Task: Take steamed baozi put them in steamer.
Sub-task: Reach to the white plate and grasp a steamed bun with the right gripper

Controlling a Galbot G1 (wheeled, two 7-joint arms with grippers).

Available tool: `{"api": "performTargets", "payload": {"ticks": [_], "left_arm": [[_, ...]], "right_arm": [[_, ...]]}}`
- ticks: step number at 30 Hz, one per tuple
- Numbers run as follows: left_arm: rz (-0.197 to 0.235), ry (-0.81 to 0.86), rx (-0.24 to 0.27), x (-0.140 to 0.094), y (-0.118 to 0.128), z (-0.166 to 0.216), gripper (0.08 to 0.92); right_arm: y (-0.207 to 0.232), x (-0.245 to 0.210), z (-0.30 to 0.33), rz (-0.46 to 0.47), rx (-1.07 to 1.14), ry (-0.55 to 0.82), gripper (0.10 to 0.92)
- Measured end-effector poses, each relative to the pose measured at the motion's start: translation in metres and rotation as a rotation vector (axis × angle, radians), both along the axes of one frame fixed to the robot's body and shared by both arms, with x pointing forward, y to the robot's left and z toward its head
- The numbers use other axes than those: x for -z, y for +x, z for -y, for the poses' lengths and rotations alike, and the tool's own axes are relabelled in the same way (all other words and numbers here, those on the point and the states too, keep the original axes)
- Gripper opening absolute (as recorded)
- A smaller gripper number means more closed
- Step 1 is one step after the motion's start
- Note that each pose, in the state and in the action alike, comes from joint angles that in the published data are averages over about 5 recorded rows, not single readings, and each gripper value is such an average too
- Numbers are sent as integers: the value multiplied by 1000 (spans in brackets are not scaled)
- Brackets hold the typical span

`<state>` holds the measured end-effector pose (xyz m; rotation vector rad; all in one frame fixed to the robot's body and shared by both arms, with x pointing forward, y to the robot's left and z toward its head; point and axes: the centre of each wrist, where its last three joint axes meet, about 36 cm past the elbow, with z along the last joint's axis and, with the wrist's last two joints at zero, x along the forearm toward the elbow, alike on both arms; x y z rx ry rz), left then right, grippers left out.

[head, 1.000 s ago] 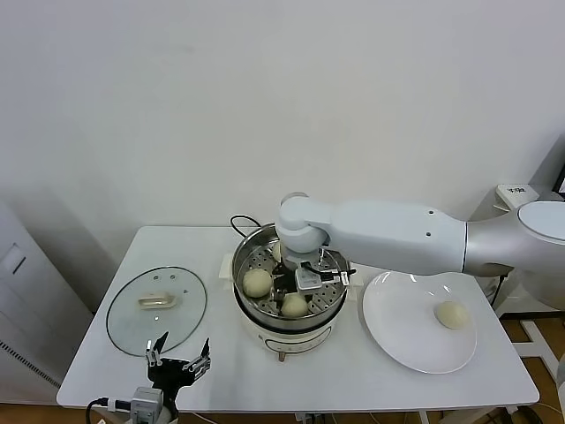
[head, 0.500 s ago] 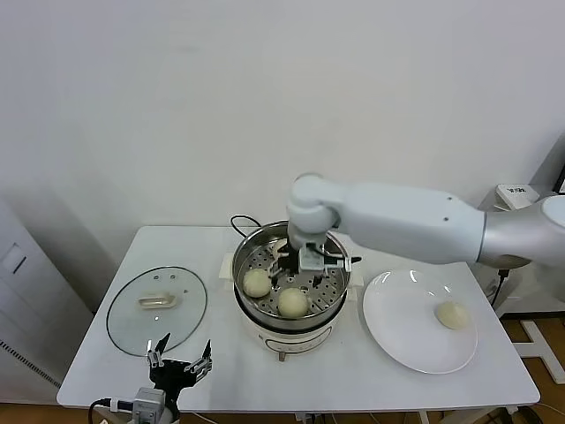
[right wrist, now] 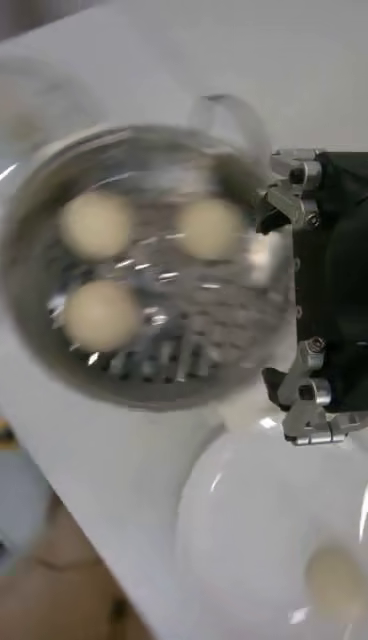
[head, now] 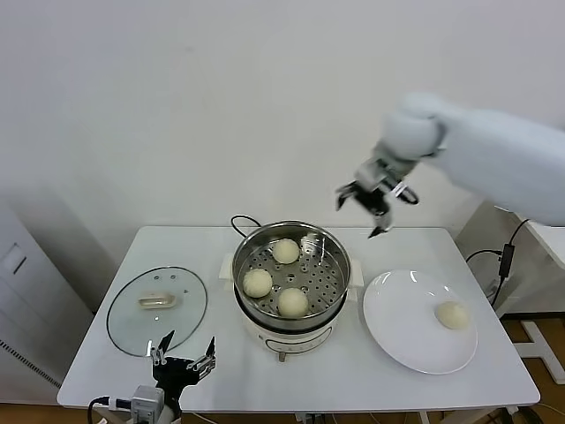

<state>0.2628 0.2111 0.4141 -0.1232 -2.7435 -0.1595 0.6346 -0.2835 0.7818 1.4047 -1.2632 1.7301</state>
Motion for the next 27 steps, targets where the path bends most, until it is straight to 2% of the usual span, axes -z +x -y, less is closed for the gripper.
{"api": "performTargets", "payload": {"ticks": [5,10,27], "left_arm": [[-1,-24,1,-1,0,-1,823],[-17,-43,6,4,-1,0,823],[-55,-50,-8,8,-10,-5,823]], "right_arm": [[-1,3,66,-7,223,52,823],[0,26,107,-22,333,76,823],[10,170,160,-129,367,10,823]]}}
